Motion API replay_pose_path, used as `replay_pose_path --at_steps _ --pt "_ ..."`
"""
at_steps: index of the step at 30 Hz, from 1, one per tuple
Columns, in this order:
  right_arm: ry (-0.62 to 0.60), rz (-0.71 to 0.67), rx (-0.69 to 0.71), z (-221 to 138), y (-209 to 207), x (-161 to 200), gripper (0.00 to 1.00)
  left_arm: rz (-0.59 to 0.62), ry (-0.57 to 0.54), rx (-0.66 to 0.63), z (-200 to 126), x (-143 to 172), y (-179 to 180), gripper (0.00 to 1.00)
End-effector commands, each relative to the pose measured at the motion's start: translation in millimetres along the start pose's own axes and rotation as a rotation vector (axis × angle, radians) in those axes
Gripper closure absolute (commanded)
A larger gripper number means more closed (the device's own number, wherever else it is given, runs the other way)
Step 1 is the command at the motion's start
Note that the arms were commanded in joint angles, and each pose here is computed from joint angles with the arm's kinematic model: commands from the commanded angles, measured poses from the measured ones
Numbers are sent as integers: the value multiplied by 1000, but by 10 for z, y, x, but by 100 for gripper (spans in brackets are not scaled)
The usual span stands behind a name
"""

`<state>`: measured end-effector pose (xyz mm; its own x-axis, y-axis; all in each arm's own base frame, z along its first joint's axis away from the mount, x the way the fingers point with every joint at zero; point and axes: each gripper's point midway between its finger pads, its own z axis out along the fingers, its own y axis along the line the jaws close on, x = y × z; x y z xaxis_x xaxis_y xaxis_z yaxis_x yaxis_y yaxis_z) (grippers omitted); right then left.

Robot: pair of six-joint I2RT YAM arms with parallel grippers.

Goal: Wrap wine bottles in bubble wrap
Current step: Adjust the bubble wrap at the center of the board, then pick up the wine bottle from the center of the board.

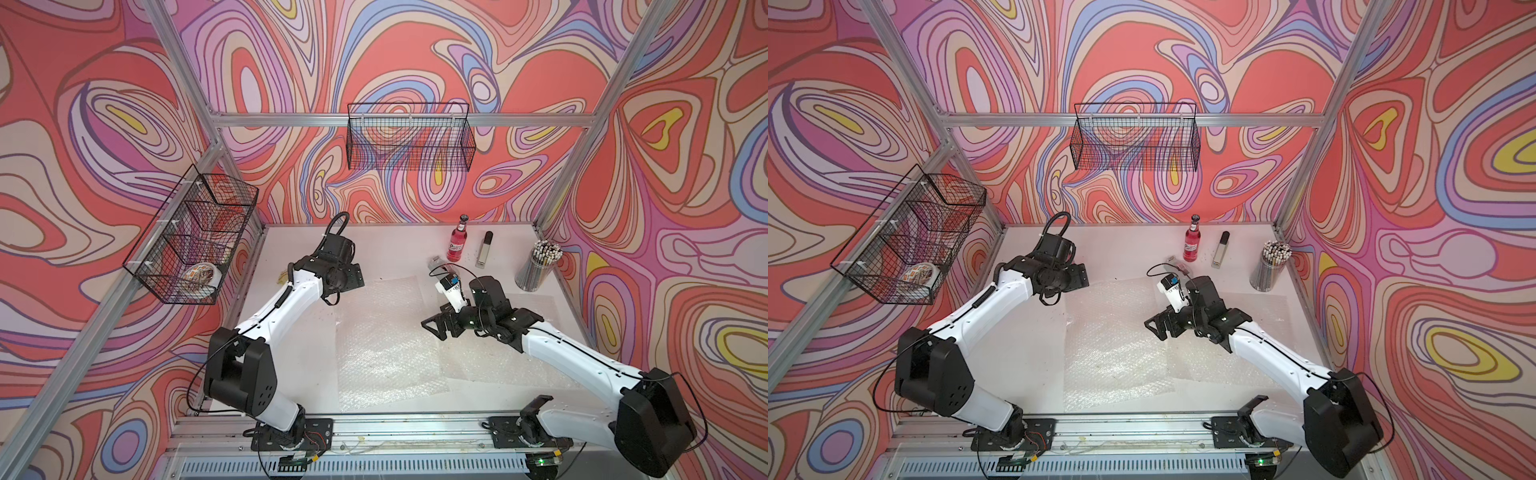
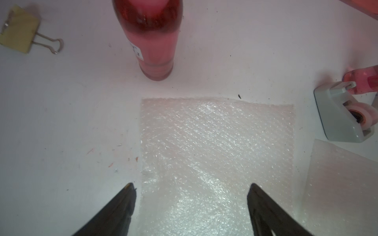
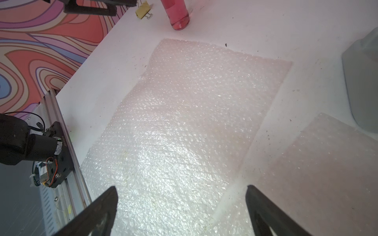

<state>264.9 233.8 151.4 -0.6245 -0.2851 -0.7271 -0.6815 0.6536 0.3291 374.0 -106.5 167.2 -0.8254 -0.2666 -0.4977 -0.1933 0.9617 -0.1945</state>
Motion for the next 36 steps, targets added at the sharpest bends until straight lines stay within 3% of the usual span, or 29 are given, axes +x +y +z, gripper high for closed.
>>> replay_pose_path --at_steps 1,7,15,25,32,36 --pt "-17 -39 1 -32 30 -83 2 181 -117 -49 -243 -189 194 13" --pt "-61 -68 8 -32 18 -193 2 373 -402 94 -159 -549 60 13" --pt "-98 -115 41 -70 -15 -299 2 518 -553 193 208 -715 90 11" --pt "-78 -152 66 -95 -44 -301 2 498 -472 345 650 -767 310 8" --pt "-88 -164 74 -90 -54 -373 2 490 -531 454 769 -959 329 8" --pt "-87 -163 80 -83 -67 -404 2 477 -621 541 738 -1081 345 9"
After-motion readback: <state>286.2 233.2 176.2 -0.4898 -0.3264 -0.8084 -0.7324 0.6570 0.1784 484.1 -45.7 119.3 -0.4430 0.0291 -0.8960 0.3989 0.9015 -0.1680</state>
